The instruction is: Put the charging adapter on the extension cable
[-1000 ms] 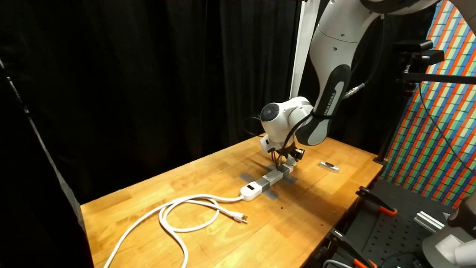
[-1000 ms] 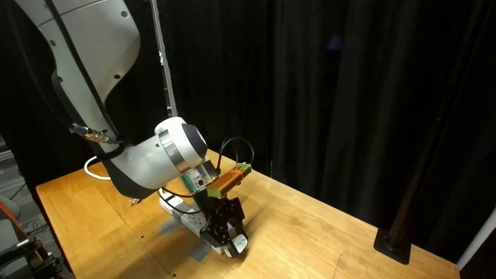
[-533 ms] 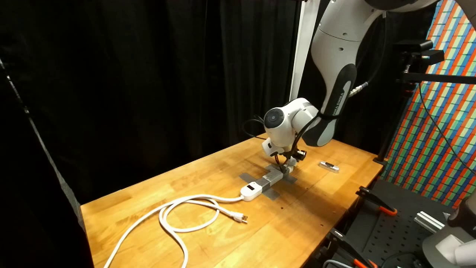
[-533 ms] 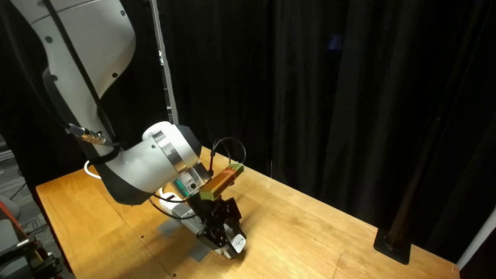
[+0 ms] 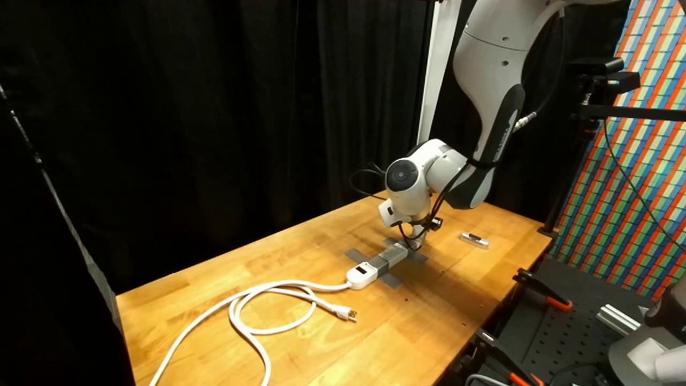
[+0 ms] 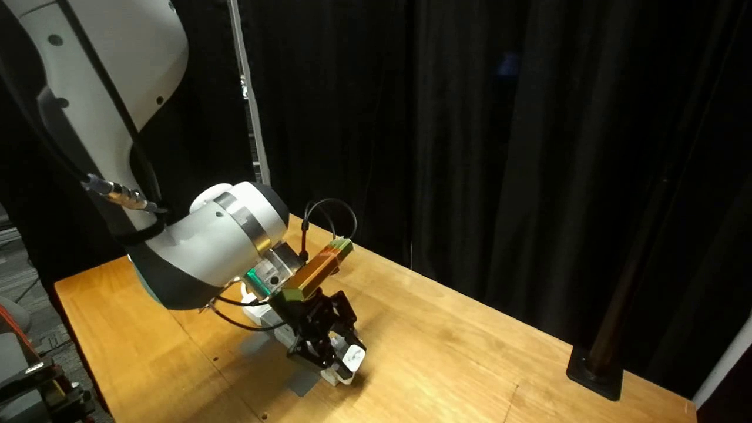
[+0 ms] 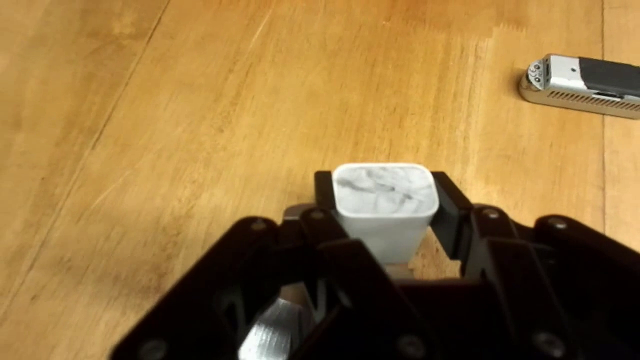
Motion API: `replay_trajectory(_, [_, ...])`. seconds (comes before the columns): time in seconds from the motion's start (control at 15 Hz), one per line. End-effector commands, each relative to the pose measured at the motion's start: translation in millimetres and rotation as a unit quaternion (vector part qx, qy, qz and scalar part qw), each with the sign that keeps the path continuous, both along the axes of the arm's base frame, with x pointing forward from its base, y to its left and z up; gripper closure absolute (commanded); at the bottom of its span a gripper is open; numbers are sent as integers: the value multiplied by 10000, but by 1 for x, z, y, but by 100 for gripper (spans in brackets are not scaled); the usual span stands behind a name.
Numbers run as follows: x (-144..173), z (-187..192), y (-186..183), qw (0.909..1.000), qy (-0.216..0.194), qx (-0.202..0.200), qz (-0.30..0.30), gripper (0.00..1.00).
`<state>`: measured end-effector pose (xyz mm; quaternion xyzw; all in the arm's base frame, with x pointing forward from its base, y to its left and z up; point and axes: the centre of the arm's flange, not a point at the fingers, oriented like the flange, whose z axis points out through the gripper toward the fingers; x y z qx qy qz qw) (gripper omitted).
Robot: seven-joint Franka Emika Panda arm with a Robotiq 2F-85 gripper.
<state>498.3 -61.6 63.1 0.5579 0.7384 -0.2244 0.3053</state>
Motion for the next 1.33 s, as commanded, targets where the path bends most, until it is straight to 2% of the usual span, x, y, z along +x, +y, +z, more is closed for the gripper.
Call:
replay_trajectory(0.0, [-14, 17, 35, 9992, -200, 273, 191, 77])
replay_trajectory(0.67, [-28, 22, 62, 9984, -298, 277, 404, 77])
replay_trajectory(0.87, [-27, 31, 66, 9975, -497, 294, 406, 77])
replay_trajectory(1.07, [-9, 73, 81, 9939, -730, 678, 471, 77])
replay_trajectory(1.13, [-1, 89, 87, 9927, -695, 854, 495, 77])
replay_trajectory(1.27, [20, 114, 93, 9909, -318, 1251, 389, 77])
